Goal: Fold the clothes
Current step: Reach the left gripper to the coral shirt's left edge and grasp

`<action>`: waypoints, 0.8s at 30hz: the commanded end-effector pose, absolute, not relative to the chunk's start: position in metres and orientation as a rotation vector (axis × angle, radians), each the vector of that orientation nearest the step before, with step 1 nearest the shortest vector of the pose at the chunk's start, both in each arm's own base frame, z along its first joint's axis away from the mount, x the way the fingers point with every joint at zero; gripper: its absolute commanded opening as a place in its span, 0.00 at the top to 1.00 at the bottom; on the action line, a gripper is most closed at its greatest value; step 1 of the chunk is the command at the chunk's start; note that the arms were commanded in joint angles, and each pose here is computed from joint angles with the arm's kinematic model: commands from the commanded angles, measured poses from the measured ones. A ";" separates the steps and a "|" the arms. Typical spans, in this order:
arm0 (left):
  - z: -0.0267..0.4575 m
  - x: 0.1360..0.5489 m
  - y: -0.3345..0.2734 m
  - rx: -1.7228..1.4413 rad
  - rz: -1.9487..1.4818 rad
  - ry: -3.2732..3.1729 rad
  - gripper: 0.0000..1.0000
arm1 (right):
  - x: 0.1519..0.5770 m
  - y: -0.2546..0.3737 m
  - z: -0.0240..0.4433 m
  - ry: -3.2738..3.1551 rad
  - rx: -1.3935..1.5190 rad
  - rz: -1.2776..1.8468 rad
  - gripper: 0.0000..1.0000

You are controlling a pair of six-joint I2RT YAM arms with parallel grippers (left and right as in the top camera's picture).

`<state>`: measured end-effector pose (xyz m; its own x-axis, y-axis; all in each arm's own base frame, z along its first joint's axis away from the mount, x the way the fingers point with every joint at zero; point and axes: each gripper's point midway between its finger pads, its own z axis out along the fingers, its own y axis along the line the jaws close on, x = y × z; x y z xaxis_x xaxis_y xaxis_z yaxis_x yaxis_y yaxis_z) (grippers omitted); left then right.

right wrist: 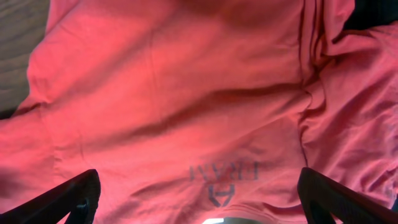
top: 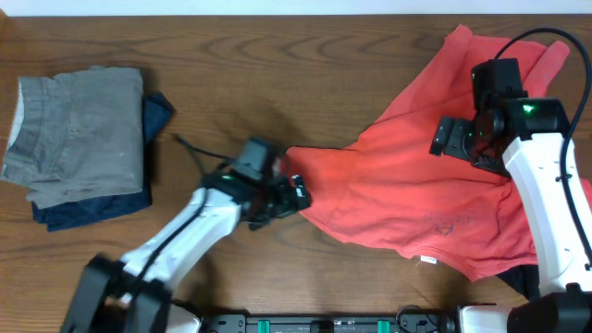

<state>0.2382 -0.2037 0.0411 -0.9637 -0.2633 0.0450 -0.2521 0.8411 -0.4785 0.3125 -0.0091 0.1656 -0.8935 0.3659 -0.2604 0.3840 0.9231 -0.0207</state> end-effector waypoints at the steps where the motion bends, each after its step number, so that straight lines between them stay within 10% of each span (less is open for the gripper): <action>1: 0.019 0.224 -0.222 -0.624 -0.764 3.060 0.02 | 0.311 -0.012 0.170 2.811 0.596 -0.092 0.01; 9: 0.010 0.221 -0.290 -0.358 -0.957 2.999 0.01 | 0.311 -0.012 0.170 2.810 0.596 -0.092 0.01; 13: 0.010 0.228 -0.300 -0.308 -0.943 2.932 0.43 | 0.311 -0.012 0.170 2.810 0.596 -0.092 0.01; 16: 0.010 0.238 -0.297 -0.327 -0.924 2.897 0.94 | 0.311 -0.012 0.170 2.811 0.596 -0.093 0.01; 24: 0.077 0.310 -0.259 -0.279 -1.028 2.639 0.94 | 0.311 -0.019 0.170 2.804 0.626 -0.104 0.01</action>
